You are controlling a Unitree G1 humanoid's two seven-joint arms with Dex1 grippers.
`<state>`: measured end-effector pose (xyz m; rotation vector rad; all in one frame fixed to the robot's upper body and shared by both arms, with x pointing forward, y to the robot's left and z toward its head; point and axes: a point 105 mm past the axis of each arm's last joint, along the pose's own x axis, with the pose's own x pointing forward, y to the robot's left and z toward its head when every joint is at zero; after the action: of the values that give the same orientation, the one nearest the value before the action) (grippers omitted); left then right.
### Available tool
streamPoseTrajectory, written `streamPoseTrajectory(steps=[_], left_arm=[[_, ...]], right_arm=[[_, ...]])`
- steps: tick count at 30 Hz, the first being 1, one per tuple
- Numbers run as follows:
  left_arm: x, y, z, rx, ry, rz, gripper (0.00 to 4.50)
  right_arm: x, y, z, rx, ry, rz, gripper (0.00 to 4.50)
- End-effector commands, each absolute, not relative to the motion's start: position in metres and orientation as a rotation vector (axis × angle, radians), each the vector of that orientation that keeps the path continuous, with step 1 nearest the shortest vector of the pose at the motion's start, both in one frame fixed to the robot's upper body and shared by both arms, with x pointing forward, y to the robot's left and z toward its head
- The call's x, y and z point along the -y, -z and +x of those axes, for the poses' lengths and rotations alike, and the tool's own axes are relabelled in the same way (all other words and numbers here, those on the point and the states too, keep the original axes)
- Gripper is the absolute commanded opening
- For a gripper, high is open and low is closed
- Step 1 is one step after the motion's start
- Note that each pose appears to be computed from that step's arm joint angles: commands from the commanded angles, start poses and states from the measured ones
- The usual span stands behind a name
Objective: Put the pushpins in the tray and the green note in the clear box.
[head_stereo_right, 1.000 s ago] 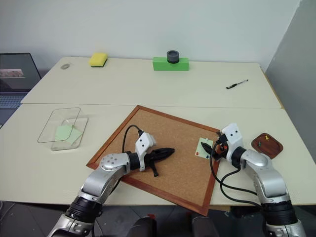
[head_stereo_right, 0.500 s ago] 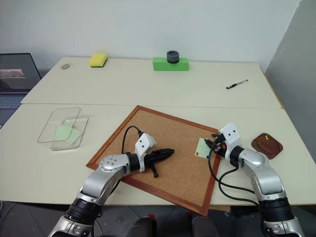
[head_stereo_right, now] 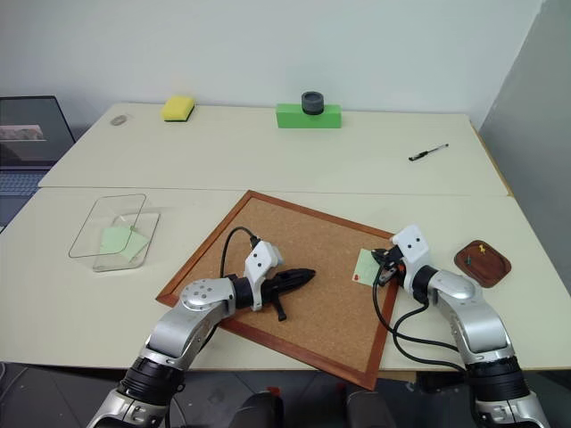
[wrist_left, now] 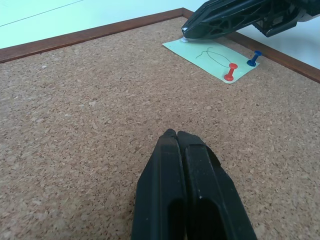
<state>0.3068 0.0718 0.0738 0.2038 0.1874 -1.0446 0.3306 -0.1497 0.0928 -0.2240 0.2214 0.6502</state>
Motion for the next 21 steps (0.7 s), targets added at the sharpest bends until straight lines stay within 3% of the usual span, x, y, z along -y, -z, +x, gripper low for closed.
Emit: streamPoseTrajectory(steps=[1,16,21], left_arm=[[-0.081,-0.053,0.307,-0.276,1.017,0.253,0.00],[-0.084,-0.048,0.312,-0.295,0.997,0.291,0.00],[-0.084,-0.047,0.309,-0.300,0.998,0.292,0.00]], right_arm=[[0.146,-0.126,0.328,-0.081,-0.674,-0.264,0.01],[0.148,-0.144,0.317,-0.012,-0.657,-0.234,0.01],[0.166,-0.159,0.312,0.024,-0.578,-0.210,0.01]])
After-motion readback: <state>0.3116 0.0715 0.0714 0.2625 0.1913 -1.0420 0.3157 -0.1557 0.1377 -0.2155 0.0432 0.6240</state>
